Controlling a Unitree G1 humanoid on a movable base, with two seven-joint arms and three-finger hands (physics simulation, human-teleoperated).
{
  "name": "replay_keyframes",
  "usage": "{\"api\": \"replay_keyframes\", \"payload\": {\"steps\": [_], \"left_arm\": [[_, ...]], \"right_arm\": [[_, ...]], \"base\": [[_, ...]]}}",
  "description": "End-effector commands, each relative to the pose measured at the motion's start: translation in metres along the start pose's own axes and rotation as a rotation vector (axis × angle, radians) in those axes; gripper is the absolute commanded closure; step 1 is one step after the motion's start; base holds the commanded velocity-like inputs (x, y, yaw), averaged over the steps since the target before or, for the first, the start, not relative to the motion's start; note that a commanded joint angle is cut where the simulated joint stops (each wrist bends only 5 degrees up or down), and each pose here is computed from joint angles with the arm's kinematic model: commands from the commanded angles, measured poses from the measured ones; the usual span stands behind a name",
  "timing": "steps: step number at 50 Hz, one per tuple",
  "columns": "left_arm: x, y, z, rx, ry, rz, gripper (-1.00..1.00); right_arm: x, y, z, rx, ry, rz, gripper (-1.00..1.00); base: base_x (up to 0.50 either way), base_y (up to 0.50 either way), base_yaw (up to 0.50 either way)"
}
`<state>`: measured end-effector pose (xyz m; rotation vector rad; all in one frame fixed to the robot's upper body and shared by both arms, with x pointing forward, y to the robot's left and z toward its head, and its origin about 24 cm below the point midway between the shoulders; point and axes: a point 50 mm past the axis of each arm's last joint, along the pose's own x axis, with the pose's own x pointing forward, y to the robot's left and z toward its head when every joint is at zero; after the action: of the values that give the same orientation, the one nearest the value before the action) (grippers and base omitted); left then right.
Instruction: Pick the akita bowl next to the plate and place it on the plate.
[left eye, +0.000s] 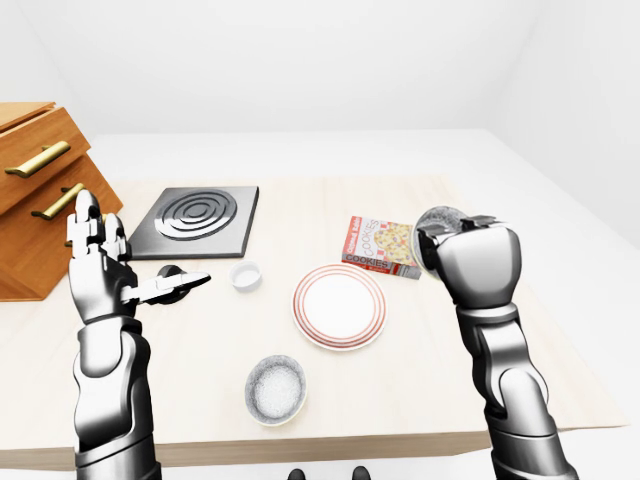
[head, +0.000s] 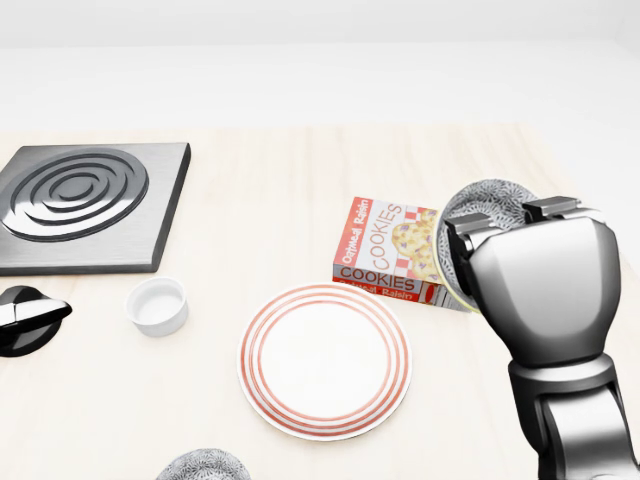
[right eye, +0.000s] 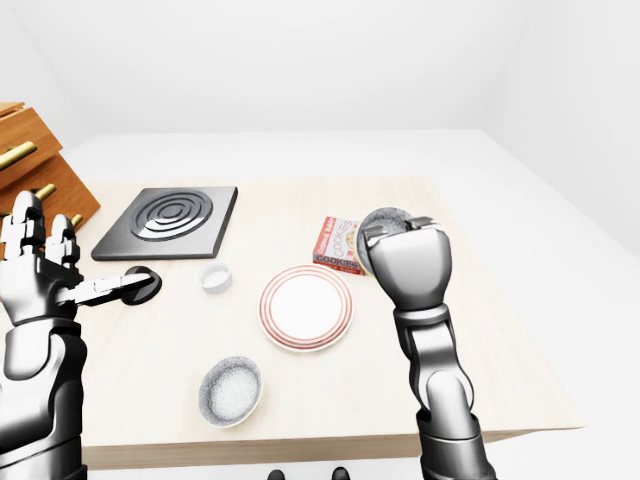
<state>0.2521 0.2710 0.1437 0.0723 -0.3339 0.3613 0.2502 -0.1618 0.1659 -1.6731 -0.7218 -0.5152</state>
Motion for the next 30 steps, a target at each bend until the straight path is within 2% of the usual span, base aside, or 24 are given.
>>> {"api": "replay_keyframes", "payload": {"steps": [1, 16, 30], "left_arm": [[0.000, 0.000, -0.002, 0.000, 0.007, 0.000, -1.00], [0.000, 0.000, 0.000, 0.001, 0.001, -0.001, -1.00], [-0.001, -0.001, 0.001, 0.005, -0.003, -0.004, -1.00]], "right_arm": [[0.014, -0.004, 0.011, 0.057, -0.019, 0.000, 1.00], [0.033, -0.003, 0.033, 0.124, -0.065, 0.019, 1.00], [0.034, 0.000, 0.042, 0.158, -0.081, 0.047, 1.00]], "base": [[0.00, 0.00, 0.00], [0.00, 0.00, 0.00], [0.00, 0.00, 0.00]]}}
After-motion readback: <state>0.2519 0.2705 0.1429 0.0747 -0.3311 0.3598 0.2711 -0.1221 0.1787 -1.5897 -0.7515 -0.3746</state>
